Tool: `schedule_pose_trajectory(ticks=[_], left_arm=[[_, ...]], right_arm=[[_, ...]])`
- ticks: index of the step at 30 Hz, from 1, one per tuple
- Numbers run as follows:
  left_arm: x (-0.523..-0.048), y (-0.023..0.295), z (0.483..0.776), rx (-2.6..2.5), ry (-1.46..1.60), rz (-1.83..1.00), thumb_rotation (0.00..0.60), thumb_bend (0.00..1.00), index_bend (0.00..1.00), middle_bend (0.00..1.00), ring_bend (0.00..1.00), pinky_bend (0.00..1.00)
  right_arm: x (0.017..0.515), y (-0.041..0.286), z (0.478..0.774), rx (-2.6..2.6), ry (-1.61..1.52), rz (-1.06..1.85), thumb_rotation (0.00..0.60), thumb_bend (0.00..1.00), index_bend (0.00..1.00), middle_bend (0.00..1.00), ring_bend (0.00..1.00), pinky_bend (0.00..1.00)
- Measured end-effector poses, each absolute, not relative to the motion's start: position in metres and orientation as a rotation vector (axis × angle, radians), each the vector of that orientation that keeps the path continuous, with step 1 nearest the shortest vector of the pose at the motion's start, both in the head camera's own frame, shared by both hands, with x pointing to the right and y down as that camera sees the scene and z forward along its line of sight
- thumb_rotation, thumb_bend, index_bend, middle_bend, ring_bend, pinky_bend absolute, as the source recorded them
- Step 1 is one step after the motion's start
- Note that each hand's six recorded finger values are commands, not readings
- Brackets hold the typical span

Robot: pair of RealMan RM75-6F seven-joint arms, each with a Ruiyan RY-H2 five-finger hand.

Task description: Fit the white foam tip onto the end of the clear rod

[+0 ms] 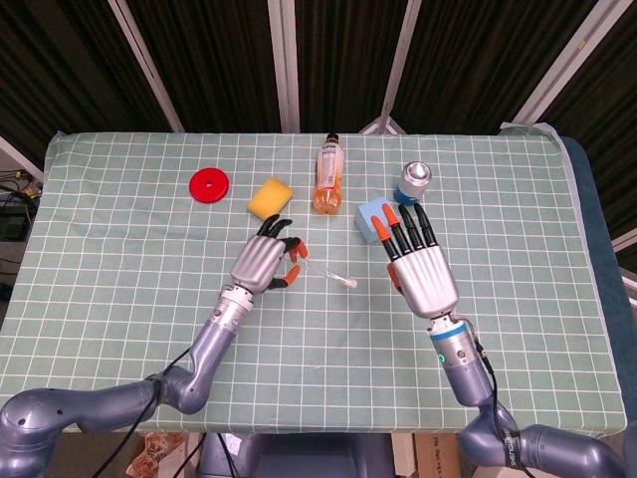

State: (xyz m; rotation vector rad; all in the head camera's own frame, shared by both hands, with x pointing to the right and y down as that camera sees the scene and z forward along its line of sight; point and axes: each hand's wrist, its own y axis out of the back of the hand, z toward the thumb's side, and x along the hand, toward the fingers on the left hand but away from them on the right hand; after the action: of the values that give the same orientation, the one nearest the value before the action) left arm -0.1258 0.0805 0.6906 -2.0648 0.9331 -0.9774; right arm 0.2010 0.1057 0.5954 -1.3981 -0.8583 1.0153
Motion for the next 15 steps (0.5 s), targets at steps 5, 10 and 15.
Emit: schedule_pose_trajectory(ticks=[5, 10, 15], left_arm=[[-0.138, 0.078, 0.692, -2.049, 0.927, -0.997, 0.600, 0.82, 0.48, 0.52, 0.14, 0.01], [-0.145, 0.079, 0.692, -2.044, 0.934, -1.001, 0.600, 0.82, 0.48, 0.52, 0.14, 0.01], [-0.147, 0.084, 0.694, -2.050, 0.947, -1.000, 0.600, 0.82, 0.47, 0.52, 0.14, 0.01]], right_arm=[[0.214, 0.102, 0.595, -1.392, -0.875, 1.045, 0.600, 0.43, 0.03, 0.03, 0.00, 0.00], [0.222, 0.104, 0.597, -1.395, -0.873, 1.064, 0.600, 0.43, 0.03, 0.03, 0.00, 0.00], [0.229, 0.106, 0.598, -1.400, -0.879, 1.079, 0.600, 0.43, 0.03, 0.03, 0.00, 0.00]])
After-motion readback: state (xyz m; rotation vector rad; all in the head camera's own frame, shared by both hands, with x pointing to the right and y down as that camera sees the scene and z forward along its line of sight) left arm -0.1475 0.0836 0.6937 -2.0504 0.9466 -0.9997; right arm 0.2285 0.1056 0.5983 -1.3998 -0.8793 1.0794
